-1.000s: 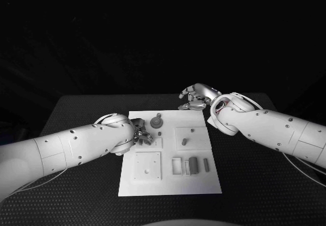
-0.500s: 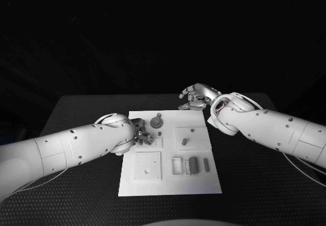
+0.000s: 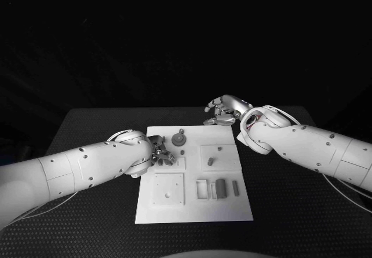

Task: Assemble the parts on the task board

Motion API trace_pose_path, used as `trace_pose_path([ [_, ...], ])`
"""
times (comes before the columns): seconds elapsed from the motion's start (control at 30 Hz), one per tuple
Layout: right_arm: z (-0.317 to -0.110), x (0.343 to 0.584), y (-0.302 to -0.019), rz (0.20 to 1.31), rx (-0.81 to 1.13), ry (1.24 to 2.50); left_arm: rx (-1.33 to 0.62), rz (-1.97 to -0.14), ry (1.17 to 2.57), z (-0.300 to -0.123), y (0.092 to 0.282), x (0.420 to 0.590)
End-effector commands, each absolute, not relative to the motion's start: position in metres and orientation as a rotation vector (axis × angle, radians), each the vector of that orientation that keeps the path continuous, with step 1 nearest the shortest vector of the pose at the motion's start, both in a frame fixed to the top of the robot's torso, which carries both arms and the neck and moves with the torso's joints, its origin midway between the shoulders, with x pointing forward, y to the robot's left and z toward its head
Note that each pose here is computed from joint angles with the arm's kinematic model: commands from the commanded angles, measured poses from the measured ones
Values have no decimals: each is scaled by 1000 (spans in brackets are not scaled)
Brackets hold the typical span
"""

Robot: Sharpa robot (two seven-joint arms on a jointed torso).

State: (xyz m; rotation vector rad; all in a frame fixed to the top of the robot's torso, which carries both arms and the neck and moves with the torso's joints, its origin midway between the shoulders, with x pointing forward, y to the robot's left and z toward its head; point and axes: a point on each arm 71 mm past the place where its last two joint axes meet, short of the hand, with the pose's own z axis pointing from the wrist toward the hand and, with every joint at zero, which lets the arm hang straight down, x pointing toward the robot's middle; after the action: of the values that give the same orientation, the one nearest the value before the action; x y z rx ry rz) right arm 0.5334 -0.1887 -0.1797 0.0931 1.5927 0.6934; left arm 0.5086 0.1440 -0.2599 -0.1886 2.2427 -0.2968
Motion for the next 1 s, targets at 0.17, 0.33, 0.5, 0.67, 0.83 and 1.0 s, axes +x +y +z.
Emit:
trace_pose_path([
  [0.17,-180,533,-188,699,84,1598,-192,-319,2251,-260,141,507],
  [0.33,-180,533,-188,699,84,1599,-195,-323,2245,-260,141,508],
  [0.5,-180,533,-188,699,84,1598,-199,-326,2240,-260,140,508],
  [0.67,-180,533,-188,699,84,1598,-207,-328,2230,-259,141,508],
  [0.83,-180,533,-188,699,84,1598,-212,-326,2226,-259,142,509],
  [1.0,-180,533,-188,698,85,1598,-213,-325,2226,-259,143,509],
])
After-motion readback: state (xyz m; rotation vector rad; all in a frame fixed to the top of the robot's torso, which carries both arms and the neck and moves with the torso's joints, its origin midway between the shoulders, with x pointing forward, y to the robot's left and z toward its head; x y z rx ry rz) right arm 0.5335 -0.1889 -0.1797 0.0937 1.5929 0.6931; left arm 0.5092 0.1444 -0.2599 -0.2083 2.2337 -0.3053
